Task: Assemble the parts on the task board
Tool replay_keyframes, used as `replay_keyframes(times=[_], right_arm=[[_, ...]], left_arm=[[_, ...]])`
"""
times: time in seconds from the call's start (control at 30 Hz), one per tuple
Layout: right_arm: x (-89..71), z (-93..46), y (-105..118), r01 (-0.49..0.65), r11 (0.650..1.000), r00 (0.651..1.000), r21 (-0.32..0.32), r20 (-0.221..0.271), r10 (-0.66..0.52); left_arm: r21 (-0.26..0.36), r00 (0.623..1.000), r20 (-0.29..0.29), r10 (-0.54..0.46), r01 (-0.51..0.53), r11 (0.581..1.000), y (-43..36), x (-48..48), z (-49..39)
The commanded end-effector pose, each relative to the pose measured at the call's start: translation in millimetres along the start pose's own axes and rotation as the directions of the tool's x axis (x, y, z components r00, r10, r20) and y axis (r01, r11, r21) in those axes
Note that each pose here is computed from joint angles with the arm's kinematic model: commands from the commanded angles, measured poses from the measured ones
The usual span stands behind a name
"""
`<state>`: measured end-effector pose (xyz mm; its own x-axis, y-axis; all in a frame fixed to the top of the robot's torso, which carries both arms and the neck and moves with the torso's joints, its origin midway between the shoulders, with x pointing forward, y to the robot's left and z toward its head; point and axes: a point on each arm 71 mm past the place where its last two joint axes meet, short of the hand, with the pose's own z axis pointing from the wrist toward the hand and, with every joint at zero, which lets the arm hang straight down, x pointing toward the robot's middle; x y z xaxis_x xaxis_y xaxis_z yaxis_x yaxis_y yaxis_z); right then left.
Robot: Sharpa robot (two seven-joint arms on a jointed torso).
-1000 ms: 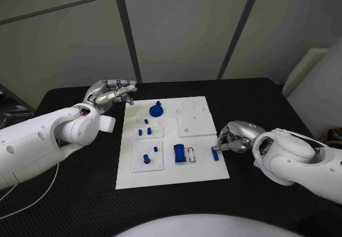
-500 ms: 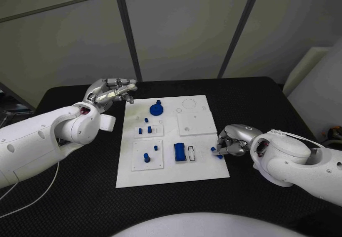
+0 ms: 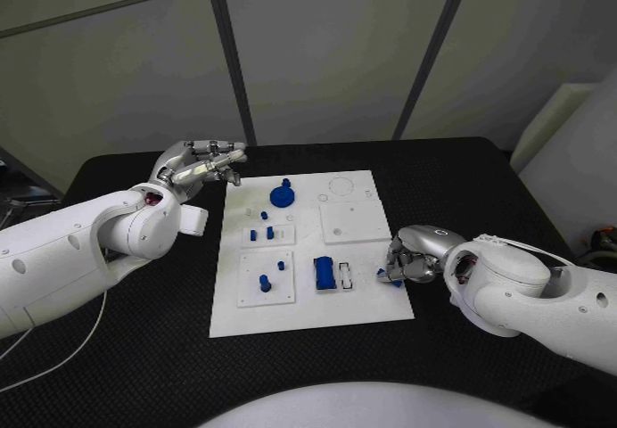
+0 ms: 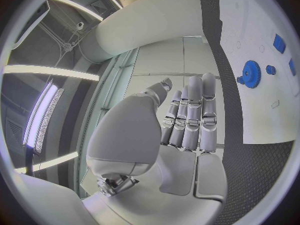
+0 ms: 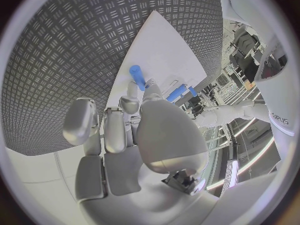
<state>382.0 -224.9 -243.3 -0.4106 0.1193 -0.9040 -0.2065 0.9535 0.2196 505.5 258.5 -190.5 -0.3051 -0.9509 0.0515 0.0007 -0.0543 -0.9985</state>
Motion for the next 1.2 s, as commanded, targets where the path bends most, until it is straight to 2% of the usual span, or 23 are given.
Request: replay_keyframes(times=[0.03, 0.43, 0.7, 0.9, 1.2], right_arm=[[12.6, -0.4, -2, 0.067, 0.998, 0.995, 0.014, -0.071, -0.066], [15.7, -1.3, 8, 0.247, 0.969, 0.967, -0.011, -0.069, -0.247], [16.6, -1.2, 10, 0.279, 0.96, 0.958, -0.01, -0.073, -0.279], [16.5, -1.0, 12, 0.25, 0.968, 0.966, -0.006, -0.07, -0.25], [17.6, -4.6, 11, 0.096, 0.995, 0.99, 0.003, -0.104, -0.095]], left_arm=[[0.004, 1.0, -0.011, -0.005, 0.006, 1.0, -1.1, 0.2, 0.1], [-0.001, 1.0, -0.011, -0.005, 0.005, 1.0, -0.7, -0.3, 0.0], [-0.003, 1.0, -0.01, -0.005, 0.005, 1.0, -0.5, -0.6, -0.1], [-0.004, 1.0, -0.009, -0.005, 0.005, 1.0, -0.5, -0.6, -0.2], [-0.006, 1.0, -0.006, -0.003, 0.003, 1.0, -0.5, -1.1, -0.5]])
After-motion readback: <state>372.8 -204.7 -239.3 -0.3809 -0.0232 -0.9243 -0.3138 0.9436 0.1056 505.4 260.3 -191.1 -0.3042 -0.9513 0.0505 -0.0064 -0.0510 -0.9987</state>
